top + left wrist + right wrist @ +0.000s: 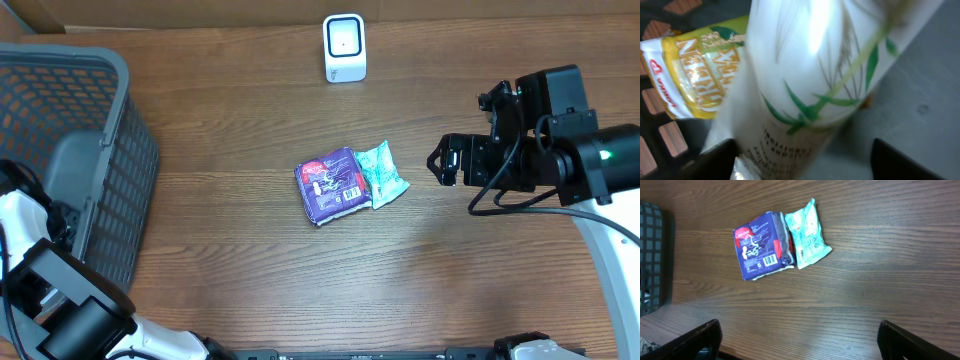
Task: Scan the item barcode
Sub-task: 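Move left gripper back into the basket, then lift the white tube out and place it left of purple pack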
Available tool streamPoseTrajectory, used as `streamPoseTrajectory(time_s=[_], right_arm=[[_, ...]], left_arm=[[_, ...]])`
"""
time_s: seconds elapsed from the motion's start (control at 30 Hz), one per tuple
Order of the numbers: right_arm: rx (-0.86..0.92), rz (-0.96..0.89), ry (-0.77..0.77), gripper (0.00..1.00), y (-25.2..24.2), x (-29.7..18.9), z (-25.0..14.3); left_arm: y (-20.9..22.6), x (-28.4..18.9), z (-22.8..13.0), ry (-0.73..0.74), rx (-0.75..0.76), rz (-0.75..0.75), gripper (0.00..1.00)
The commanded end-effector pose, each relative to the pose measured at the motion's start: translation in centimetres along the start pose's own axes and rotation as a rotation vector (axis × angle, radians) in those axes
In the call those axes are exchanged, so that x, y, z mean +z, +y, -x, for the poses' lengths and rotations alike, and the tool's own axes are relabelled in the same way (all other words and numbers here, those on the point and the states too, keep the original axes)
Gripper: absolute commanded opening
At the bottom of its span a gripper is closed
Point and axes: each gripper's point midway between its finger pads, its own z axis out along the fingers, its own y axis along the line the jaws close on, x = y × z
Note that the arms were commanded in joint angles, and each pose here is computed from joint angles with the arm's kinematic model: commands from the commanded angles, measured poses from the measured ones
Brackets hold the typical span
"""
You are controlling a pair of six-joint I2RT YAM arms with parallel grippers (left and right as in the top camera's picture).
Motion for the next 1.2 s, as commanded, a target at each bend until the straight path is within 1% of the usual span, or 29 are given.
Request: streamPoseTrajectory(time_s=[0.0,0.03,0.07,0.1,0.17,0.23,0.37,0.43,0.5,0.53,0.63,0.7,0.77,0.8,0.83,0.9,0.93,0.97,1.0,1.03,1.07,1.13,1.17], right_arm=[[-0.003,-0.002,0.005,1.0,0.1,0.2,0.5],[0.002,-0.005,0.016,1.0,0.0,0.5,0.4],[0.004,-0.007,0.024,1.0,0.0,0.7,0.4],[0.007,-0.009,0.032,1.0,-0.1,0.8,0.3],[0.01,-0.012,0.042,1.0,-0.2,1.0,0.3],[0.008,-0.011,0.038,1.0,-0.2,1.1,0.4],[0.006,-0.009,0.032,1.0,-0.1,1.1,0.6],[0.006,-0.009,0.032,1.0,-0.1,1.1,0.6],[0.006,-0.009,0.032,1.0,-0.1,1.1,0.6],[0.006,-0.009,0.032,1.0,-0.1,1.1,0.6],[0.006,-0.009,0.032,1.0,-0.1,1.1,0.5],[0.006,-0.009,0.032,1.0,-0.1,1.1,0.6],[0.006,-0.009,0.032,1.0,-0.1,1.1,0.6],[0.006,-0.009,0.031,1.0,-0.1,1.1,0.6],[0.005,-0.008,0.029,1.0,-0.1,1.1,0.6],[0.004,-0.007,0.025,1.0,-0.1,1.1,0.7],[0.004,-0.007,0.025,1.0,-0.1,1.1,0.7],[0.004,-0.007,0.025,1.0,-0.1,1.1,0.7],[0.004,-0.007,0.025,1.0,-0.1,1.1,0.7],[0.004,-0.007,0.025,1.0,-0.1,1.1,0.7],[0.004,-0.007,0.025,1.0,-0.1,1.1,0.7],[0.004,-0.007,0.025,1.0,-0.1,1.1,0.7],[0.004,-0.007,0.025,1.0,-0.1,1.1,0.7]], left_arm=[[-1.0,1.9,-0.8,0.048,0.019,-0.033,0.43],[-1.0,1.9,-0.6,0.043,0.018,-0.036,0.3],[-1.1,1.9,-0.6,0.042,0.017,-0.036,0.08],[-1.1,1.9,-0.5,0.04,0.017,-0.037,0.04],[-1.3,1.8,-0.5,0.041,0.017,-0.048,0.04],[-2.3,1.1,-0.3,0.054,0.026,-0.105,0.04],[-3.7,-2.6,2.1,0.016,0.079,-0.178,0.04],[-5.0,-6.9,4.4,-0.045,0.113,-0.25,0.04],[-6.9,-12.6,6.7,-0.14,0.174,-0.363,0.04],[-7.3,-14.1,7.1,-0.164,0.185,-0.389,0.04],[-8.3,-21.7,8.6,-0.291,0.21,-0.483,0.04],[-8.4,-28.6,8.7,-0.418,0.237,-0.538,0.04],[-8.6,-33.8,7.3,-0.506,0.273,-0.589,0.04],[-8.9,-35.5,6.3,-0.526,0.296,-0.623,0.04],[-9.9,-38.3,4.0,-0.547,0.349,-0.693,0.04],[-11.7,-40.7,0.2,-0.537,0.443,-0.771,0.04],[-12.4,-41.1,-1.1,-0.523,0.48,-0.786,0.04],[-14.3,-41.4,-4.5,-0.471,0.576,-0.804,0.04],[-15.0,-41.3,-5.6,-0.45,0.61,-0.807,0.04],[-16.8,-40.9,-8.6,-0.39,0.7,-0.812,0.04],[-18.1,-40.4,-10.6,-0.344,0.753,-0.815,0.05],[-20.2,-39.1,-13.5,-0.266,0.81,-0.804,0.04],[-21.7,-37.4,-15.9,-0.203,0.833,-0.759,0.04]])
